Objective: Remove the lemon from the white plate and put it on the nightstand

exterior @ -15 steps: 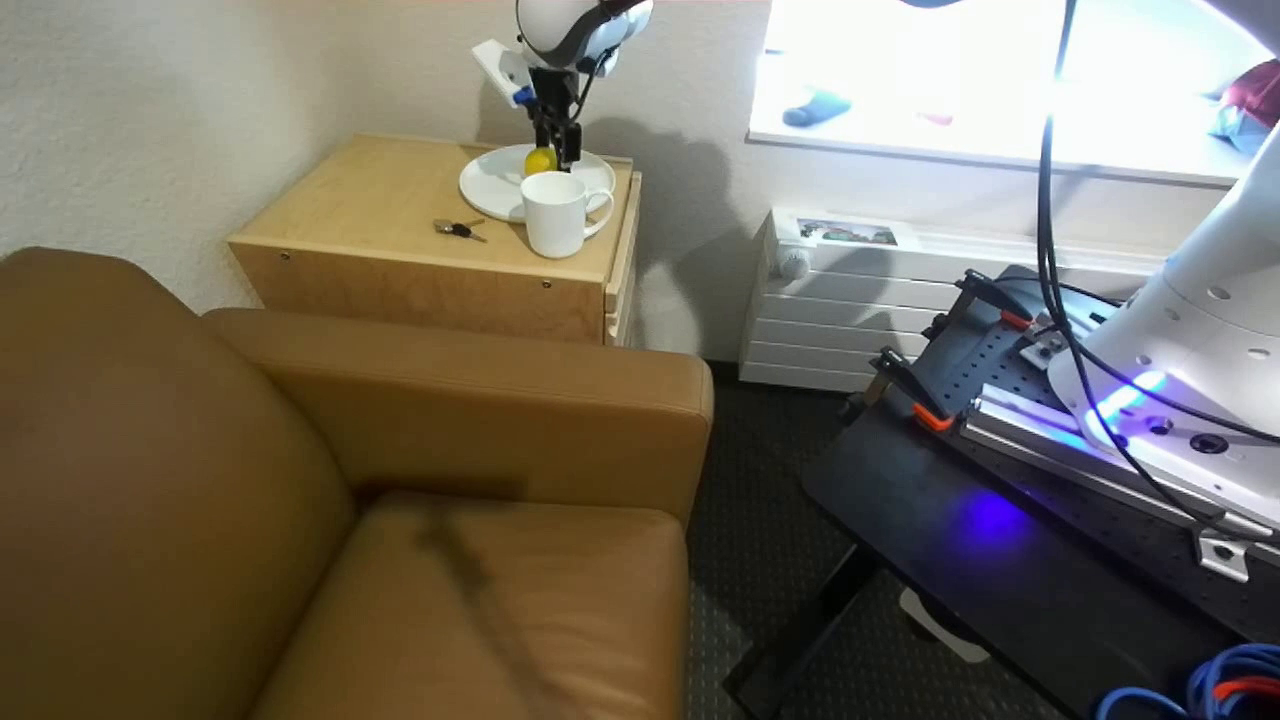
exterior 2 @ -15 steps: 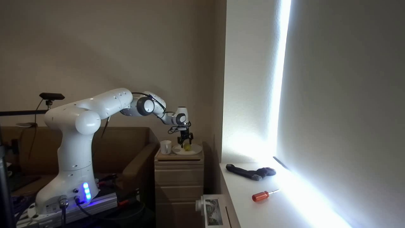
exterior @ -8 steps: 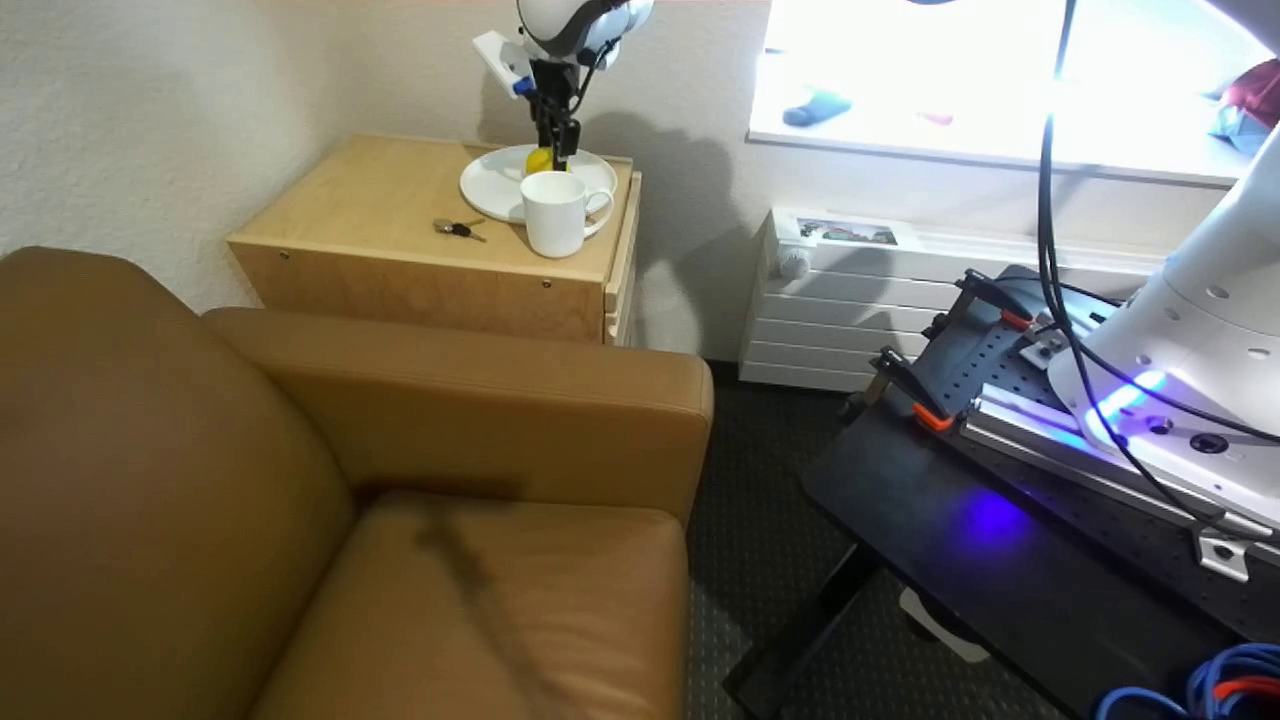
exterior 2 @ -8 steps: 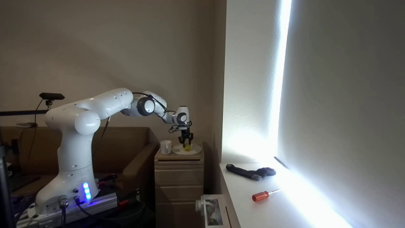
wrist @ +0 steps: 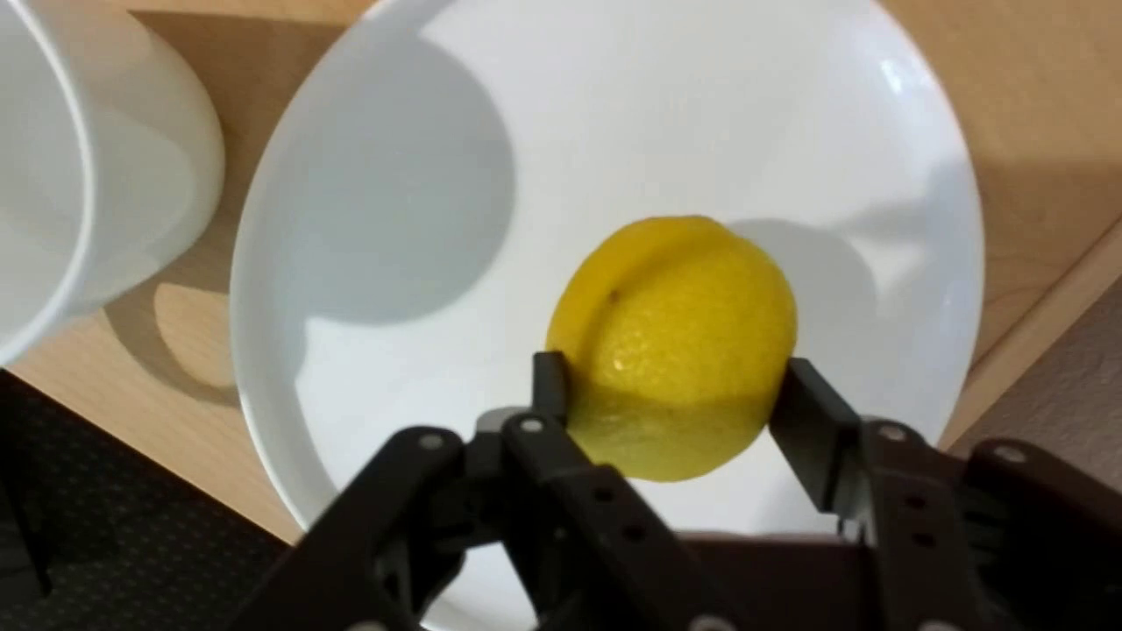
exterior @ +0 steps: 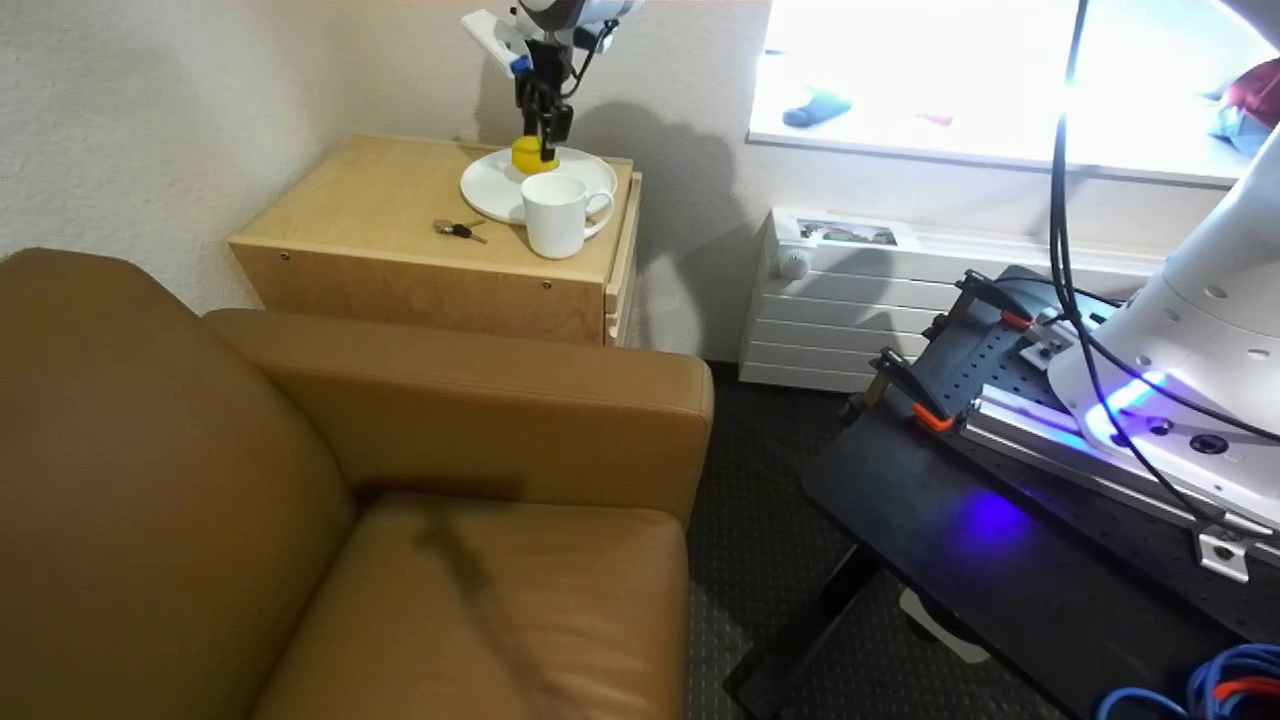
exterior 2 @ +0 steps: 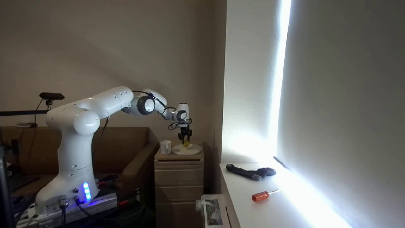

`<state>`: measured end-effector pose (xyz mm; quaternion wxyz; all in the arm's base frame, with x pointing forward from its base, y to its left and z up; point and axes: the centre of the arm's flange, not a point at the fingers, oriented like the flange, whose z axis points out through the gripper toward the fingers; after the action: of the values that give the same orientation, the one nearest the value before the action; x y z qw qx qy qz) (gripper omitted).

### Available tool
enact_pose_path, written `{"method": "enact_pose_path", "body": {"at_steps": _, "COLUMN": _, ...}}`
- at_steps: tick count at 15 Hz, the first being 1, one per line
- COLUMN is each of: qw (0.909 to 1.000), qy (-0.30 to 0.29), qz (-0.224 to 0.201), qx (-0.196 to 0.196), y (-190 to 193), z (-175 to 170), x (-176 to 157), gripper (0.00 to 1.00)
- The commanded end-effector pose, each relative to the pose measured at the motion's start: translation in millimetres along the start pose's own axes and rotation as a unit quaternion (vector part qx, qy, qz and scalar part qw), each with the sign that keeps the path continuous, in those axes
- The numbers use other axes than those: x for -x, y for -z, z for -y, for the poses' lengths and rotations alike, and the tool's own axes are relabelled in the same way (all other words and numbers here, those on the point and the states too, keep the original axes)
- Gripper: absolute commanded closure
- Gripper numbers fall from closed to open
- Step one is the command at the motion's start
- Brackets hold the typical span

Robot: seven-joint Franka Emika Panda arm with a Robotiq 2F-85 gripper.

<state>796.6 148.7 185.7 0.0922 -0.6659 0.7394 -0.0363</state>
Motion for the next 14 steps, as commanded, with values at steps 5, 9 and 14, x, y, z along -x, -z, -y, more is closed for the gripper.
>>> {"method": "enact_pose_path", "body": {"at_steps": 5, "qw": 0.9862, "qy": 0.162, "qz": 0.002, "qx": -0.033, "y": 114.0, "z": -40.3, "x": 63.4, "gripper": 0.64}}
{"method": "enact_pose_path", "body": {"at_steps": 9, "qw": 0.9626, "qy": 0.267, "qz": -0.023, "qx": -0.037, "y": 139.2, "z": -66.5, "x": 131.4, "gripper": 0.64}}
{"method": "enact_pose_path", "body": {"at_steps": 14, "qw": 0.9456, "qy": 0.322, "qz": -0.034, "qx": -0.034, "y": 121.0, "z": -88.0, "x": 176.6, "gripper": 0.64}}
